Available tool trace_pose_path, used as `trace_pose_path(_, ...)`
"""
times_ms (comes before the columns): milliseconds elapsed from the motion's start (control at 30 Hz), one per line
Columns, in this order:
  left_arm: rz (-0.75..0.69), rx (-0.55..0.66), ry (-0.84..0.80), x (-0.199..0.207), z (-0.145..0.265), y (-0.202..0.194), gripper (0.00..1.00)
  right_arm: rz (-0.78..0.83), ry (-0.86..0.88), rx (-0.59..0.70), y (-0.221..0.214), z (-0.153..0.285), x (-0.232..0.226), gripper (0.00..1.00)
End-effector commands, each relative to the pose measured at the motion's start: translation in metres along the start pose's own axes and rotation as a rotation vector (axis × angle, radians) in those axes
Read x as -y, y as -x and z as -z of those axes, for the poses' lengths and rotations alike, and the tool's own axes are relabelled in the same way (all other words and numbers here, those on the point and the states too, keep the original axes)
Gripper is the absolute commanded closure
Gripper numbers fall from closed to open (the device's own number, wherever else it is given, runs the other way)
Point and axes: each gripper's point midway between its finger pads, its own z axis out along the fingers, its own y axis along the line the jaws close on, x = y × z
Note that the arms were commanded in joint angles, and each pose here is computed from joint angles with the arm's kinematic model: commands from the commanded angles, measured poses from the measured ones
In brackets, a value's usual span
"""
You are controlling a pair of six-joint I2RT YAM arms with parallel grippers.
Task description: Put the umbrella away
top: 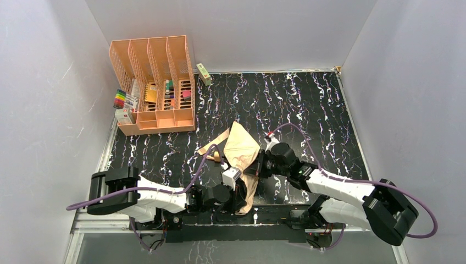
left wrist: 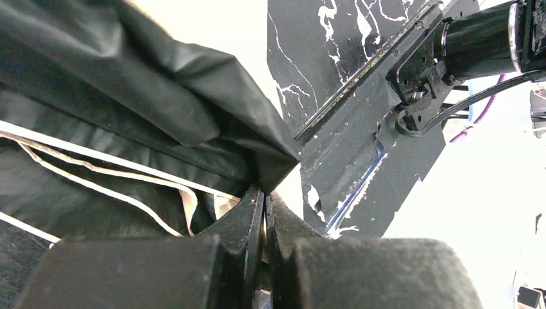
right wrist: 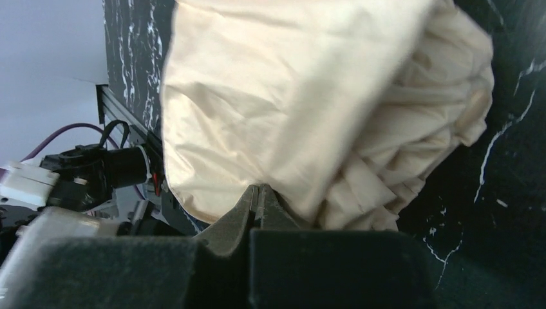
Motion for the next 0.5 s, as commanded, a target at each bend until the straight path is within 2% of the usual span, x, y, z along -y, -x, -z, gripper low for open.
trace_pose_path(0,-0.008,-0.012,0.003,-0.003,0.000,-0.007,0.98,-0.061,0.057,-0.046,-0.022,-0.003,0.005,1.00)
trace_pose_path(333,-0.021,-0.019,-0.025,0.007,-0.002,-0.005,0.89,-0.096,-0.037,-0.104,-0.052,-0.017,0.051,1.00)
trace_pose_path(467,-0.031,-0.003,-0.050,0.021,0.003,0.006,0.78,-0.100,-0.125,-0.101,-0.057,-0.020,0.074,1.00)
